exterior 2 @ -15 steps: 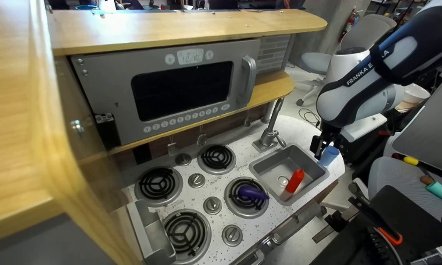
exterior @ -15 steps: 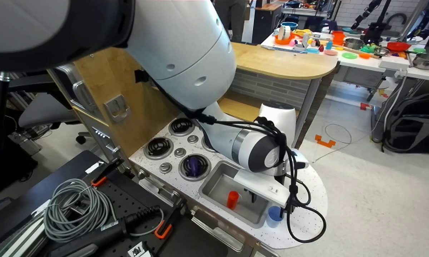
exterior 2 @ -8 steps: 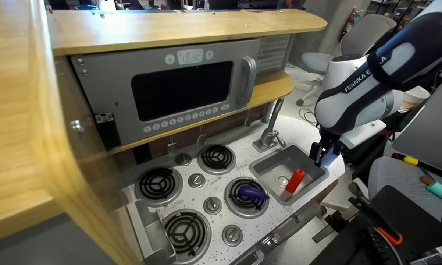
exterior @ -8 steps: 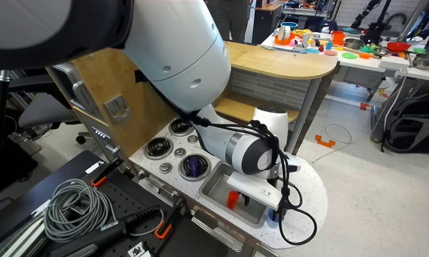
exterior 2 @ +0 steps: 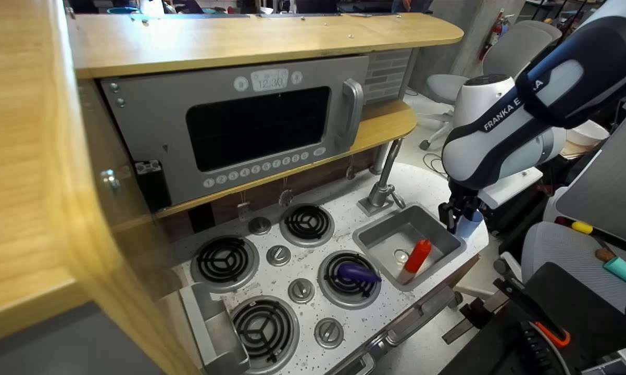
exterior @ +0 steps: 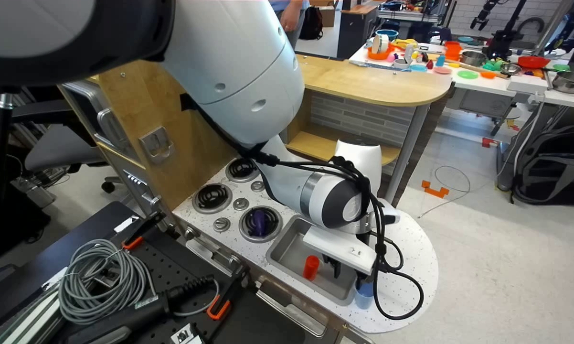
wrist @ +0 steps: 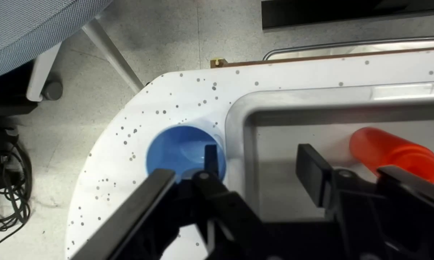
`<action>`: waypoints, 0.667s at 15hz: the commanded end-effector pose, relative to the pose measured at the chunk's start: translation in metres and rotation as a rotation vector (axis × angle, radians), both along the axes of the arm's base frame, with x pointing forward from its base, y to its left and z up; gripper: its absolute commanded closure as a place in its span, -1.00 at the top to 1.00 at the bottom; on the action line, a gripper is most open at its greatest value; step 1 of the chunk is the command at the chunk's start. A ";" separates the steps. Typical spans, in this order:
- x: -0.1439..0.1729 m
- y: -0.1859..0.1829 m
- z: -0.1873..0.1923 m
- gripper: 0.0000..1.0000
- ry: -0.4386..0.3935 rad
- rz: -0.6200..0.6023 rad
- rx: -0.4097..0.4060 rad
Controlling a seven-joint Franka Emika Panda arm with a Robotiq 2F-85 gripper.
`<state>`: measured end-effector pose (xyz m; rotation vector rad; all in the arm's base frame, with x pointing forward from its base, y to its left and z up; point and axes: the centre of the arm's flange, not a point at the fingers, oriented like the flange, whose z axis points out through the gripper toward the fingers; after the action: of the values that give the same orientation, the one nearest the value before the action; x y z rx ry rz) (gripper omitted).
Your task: Put the blue cup in the sink
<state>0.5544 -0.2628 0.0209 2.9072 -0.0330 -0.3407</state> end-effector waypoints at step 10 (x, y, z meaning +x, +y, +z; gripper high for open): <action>0.008 0.016 0.045 -0.99 -0.039 0.033 0.036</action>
<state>0.5713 -0.2636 0.0408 2.9032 -0.0281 -0.2791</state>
